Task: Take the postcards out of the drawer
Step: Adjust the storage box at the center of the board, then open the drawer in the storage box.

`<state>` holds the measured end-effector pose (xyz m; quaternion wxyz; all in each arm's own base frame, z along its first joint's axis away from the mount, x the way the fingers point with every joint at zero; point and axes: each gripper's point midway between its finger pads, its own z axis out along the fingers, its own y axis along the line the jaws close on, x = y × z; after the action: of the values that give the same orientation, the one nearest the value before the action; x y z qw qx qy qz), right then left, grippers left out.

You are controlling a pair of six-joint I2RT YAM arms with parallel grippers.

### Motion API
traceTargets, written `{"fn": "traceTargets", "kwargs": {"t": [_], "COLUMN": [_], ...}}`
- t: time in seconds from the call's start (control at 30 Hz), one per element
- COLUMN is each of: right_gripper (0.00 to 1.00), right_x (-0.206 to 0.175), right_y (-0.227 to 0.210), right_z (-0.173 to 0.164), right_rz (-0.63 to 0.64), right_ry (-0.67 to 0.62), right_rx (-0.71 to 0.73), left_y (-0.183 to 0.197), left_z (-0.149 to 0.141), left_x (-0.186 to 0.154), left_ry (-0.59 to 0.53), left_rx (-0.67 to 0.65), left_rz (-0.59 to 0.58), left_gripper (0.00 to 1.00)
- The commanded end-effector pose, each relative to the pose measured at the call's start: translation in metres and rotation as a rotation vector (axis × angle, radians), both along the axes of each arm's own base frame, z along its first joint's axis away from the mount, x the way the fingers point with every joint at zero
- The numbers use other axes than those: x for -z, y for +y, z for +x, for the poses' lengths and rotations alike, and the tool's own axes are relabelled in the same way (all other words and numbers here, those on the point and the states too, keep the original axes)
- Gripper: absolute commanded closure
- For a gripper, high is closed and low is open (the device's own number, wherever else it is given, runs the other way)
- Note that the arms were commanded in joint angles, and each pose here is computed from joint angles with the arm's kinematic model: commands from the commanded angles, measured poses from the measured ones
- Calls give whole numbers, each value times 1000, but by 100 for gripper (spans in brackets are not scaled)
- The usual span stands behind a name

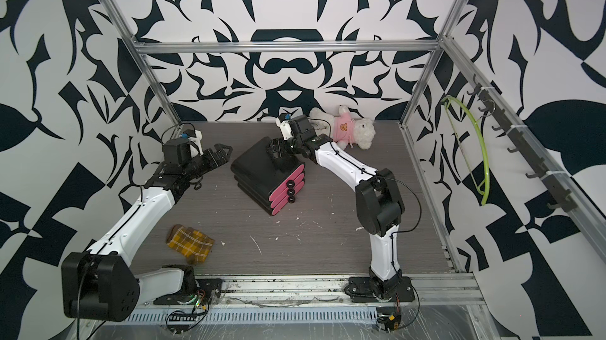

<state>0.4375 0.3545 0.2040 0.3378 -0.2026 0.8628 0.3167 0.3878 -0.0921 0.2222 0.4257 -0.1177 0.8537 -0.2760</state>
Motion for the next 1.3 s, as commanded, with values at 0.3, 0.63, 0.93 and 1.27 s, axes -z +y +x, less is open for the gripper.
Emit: {"fn": "traceTargets", "kwargs": {"t": [0.3, 0.63, 0.93, 1.27], "right_gripper": [19, 19, 27, 38], "right_x": [-71, -46, -13, 3], "right_y": [-55, -117, -124, -104], "right_z": [-22, -85, -118, -134], "right_rz": [-35, 101, 308, 489], "right_ry": [-173, -34, 88, 175], "right_rx": [165, 294, 284, 178], "left_y": [-59, -84, -99, -92], "left_z": [29, 30, 18, 17], "left_x": [9, 27, 48, 71], "left_ry": [129, 179, 248, 310], "left_rx": [287, 362, 436, 410], "left_rz": [-28, 60, 89, 129], "left_gripper": [1, 2, 19, 36]}}
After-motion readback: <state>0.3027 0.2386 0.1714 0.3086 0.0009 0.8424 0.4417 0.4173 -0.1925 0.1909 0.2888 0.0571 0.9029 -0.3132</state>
